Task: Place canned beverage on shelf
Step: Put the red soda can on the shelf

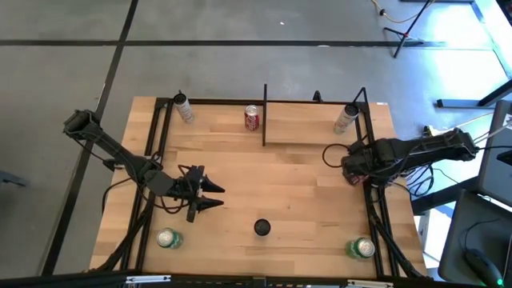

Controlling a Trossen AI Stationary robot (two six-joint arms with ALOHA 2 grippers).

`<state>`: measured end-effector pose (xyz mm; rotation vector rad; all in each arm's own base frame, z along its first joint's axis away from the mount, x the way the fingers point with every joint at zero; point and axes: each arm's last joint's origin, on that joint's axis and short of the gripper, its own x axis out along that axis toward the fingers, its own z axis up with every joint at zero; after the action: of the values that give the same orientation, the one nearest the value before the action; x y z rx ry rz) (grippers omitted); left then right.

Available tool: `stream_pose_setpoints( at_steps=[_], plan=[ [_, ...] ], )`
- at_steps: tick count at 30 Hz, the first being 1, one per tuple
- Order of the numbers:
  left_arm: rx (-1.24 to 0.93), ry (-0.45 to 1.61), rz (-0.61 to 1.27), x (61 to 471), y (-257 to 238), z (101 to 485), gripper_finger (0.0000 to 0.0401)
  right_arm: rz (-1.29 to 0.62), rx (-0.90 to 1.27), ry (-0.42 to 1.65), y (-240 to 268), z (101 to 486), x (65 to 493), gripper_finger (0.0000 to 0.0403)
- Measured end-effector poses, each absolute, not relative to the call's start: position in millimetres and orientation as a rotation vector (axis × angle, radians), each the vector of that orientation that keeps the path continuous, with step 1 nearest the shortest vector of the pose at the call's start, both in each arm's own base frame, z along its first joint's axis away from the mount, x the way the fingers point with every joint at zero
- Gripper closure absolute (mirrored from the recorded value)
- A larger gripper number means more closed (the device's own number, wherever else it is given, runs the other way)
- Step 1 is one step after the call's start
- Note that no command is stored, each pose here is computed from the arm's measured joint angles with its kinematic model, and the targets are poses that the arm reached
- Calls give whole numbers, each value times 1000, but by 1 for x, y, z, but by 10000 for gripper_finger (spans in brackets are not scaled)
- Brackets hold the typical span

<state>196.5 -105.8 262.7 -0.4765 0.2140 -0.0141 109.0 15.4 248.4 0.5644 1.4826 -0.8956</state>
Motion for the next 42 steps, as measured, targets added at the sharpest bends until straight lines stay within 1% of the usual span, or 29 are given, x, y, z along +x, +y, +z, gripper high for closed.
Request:
stream_pose_setpoints(
  at_steps=[5, 10, 12, 18, 21, 32, 35, 39, 42],
  plan=[
    [-476, 212, -10, 197, -106, 263, 190, -823, 565, 1464, 17, 248, 114, 401],
    [-474, 208, 2, 197, -105, 263, 190, -713, 651, 1377, 20, 256, 127, 401],
    [-472, 204, 14, 197, -105, 263, 190, -692, 639, 1376, 21, 259, 128, 401],
    [-472, 201, 21, 197, -104, 263, 190, -790, 557, 1468, 17, 250, 115, 401],
    [-472, 202, 21, 197, -104, 263, 190, -783, 574, 1531, 18, 247, 112, 401],
    [-472, 199, 29, 197, -104, 263, 190, -743, 601, 1502, 19, 253, 116, 401],
    [-475, 197, 34, 197, -103, 263, 190, -618, 695, 1431, 25, 263, 127, 401],
    [-475, 197, 35, 198, -103, 263, 190, -321, 817, 1303, 47, 272, 147, 400],
    [-473, 193, 46, 198, -103, 263, 190, -211, 870, 1255, 63, 273, 161, 386]
  ],
)
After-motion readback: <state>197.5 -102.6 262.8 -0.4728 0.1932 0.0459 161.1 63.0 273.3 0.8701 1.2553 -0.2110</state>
